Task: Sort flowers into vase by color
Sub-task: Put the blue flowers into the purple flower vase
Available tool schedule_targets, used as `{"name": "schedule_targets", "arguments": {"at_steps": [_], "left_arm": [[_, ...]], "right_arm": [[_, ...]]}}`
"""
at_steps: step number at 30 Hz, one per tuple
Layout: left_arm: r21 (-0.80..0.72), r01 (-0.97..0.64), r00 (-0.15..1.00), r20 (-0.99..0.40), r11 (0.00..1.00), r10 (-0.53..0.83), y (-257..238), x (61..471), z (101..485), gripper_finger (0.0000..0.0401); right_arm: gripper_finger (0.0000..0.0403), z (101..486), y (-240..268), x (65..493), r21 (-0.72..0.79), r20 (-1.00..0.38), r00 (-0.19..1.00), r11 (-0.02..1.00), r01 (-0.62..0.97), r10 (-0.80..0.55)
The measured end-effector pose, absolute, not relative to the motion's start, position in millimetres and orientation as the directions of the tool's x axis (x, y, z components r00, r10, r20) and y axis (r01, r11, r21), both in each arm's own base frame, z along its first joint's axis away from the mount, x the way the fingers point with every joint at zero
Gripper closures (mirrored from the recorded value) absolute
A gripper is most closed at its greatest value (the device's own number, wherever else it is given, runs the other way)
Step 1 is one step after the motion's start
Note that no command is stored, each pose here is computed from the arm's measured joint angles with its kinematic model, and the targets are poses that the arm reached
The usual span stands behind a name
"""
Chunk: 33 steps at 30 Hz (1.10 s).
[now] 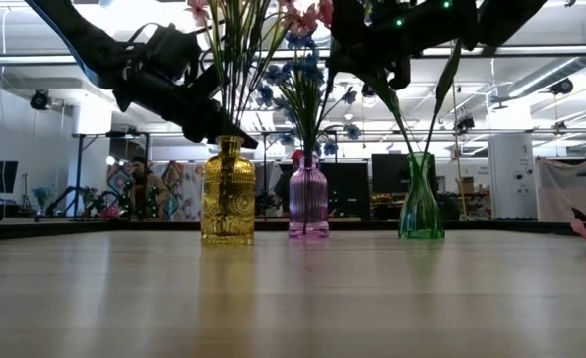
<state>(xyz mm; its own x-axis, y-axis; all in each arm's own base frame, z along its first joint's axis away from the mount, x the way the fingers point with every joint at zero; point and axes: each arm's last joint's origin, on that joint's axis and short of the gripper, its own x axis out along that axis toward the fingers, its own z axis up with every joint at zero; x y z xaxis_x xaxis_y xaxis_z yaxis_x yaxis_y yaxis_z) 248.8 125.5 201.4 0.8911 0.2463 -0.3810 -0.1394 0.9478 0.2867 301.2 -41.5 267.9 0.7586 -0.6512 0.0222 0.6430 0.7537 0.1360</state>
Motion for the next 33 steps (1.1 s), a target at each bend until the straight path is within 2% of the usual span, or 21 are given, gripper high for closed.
{"name": "schedule_targets", "arguments": {"at_steps": [33], "left_arm": [[0.268, -0.146, 0.89, -0.384, 0.952, 0.245, 126, 251, 199, 0.0326]], "right_arm": [[0.0375, 257, -42, 310, 0.063, 0.015, 0.76, 0.759, 0.648, -0.649]]}}
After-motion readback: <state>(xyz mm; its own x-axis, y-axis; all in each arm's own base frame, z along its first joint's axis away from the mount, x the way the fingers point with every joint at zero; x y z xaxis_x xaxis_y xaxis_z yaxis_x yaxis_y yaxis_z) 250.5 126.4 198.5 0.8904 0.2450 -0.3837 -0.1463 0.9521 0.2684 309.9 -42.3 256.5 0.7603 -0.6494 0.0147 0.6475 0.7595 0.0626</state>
